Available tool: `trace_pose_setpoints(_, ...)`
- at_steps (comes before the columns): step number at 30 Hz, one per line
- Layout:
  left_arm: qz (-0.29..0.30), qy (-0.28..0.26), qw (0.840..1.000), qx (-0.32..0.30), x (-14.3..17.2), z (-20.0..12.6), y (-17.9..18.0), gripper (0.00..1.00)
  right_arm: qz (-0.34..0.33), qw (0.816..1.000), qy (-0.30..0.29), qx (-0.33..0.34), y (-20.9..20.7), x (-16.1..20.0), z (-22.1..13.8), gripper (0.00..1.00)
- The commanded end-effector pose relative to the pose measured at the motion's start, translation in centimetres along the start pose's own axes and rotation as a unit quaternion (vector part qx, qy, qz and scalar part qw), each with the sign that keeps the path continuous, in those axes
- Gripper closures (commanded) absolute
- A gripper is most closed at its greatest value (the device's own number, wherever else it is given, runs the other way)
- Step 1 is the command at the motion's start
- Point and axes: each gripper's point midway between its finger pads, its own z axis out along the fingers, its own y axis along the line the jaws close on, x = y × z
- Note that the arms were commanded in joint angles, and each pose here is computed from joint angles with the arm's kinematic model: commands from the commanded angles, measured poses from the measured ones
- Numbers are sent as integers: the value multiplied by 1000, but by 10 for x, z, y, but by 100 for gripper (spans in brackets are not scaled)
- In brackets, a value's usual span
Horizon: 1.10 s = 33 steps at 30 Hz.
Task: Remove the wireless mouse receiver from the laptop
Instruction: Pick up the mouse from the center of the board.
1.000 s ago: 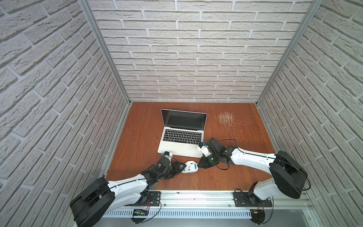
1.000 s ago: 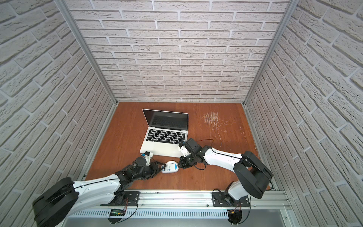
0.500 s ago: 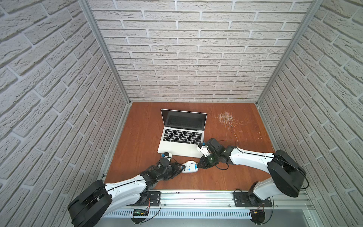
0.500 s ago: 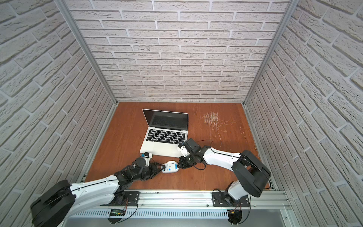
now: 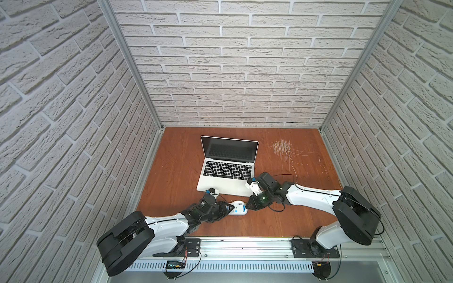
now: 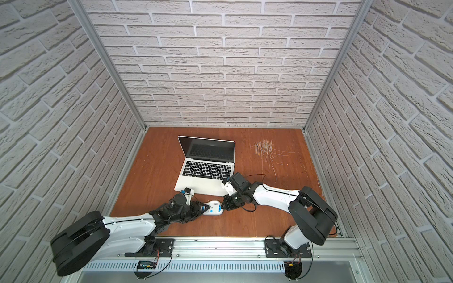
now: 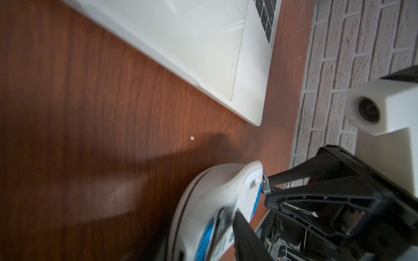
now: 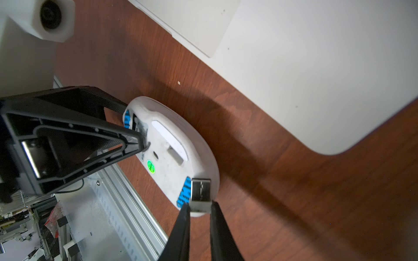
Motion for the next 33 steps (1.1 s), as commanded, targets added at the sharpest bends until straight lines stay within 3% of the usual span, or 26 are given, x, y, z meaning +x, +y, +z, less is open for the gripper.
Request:
trace_pose_setpoints(1,2,14,999,-40,9,1,22,57,1,1000,4,-8,2,3,3,97)
trace_pose_setpoints(8,7,11,999,-40,10,-3,22,65,2,1000,5,-7,1,3,5,97)
trace_pose_setpoints(24,21,3,999,-45,9,-12,19,100,-9,1000,-2,0,5,-1,-4,97)
trace_pose_setpoints(33,89,-27,993,-79,-1,-25,16,100,-39,999,5,14,19,4,-46,97)
